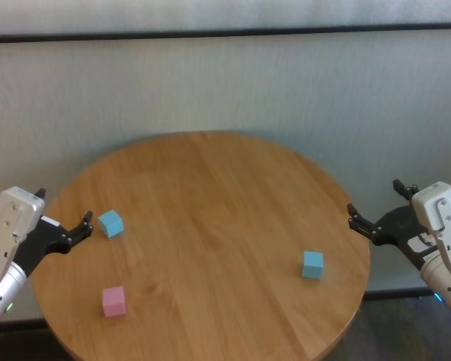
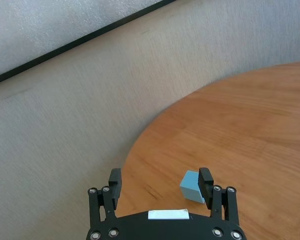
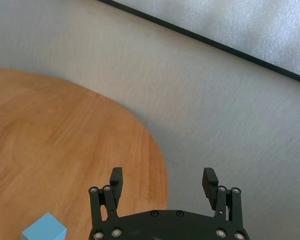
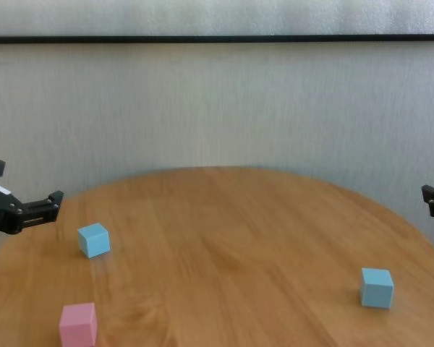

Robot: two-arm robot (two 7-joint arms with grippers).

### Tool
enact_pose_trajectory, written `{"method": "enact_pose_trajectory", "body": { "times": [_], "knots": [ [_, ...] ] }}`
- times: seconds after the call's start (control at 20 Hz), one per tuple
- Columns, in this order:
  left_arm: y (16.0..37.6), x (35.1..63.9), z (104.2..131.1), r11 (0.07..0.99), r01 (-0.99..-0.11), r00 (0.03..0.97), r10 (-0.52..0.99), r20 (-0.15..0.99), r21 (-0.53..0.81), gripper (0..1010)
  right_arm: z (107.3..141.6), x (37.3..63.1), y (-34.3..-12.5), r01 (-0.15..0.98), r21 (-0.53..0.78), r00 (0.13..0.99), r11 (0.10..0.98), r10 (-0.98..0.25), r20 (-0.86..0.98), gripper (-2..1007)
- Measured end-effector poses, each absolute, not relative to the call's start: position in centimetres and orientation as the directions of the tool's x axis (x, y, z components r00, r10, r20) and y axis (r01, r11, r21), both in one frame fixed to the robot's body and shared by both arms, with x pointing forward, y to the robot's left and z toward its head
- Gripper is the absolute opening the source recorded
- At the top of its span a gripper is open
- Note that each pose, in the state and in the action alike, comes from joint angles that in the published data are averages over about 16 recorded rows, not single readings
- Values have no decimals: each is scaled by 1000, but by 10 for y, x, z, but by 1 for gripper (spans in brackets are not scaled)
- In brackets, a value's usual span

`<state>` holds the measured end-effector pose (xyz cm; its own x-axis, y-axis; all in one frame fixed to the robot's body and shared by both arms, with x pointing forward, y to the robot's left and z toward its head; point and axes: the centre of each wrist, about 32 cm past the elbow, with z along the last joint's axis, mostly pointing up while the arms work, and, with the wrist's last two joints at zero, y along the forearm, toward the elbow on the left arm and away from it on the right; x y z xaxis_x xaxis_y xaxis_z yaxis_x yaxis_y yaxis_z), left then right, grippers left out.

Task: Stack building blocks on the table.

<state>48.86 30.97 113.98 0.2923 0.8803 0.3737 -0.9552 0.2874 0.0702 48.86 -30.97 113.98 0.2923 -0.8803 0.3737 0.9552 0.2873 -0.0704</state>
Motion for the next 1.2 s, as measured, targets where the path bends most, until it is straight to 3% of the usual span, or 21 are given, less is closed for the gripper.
{"method": "enact_pose_trajectory", "body": {
  "times": [1.2],
  "knots": [
    [310,489,1140,287,-955,292,880,374,70,1002,1140,489,-310,955,-70,292,287,-880,374,1005]
  ]
}}
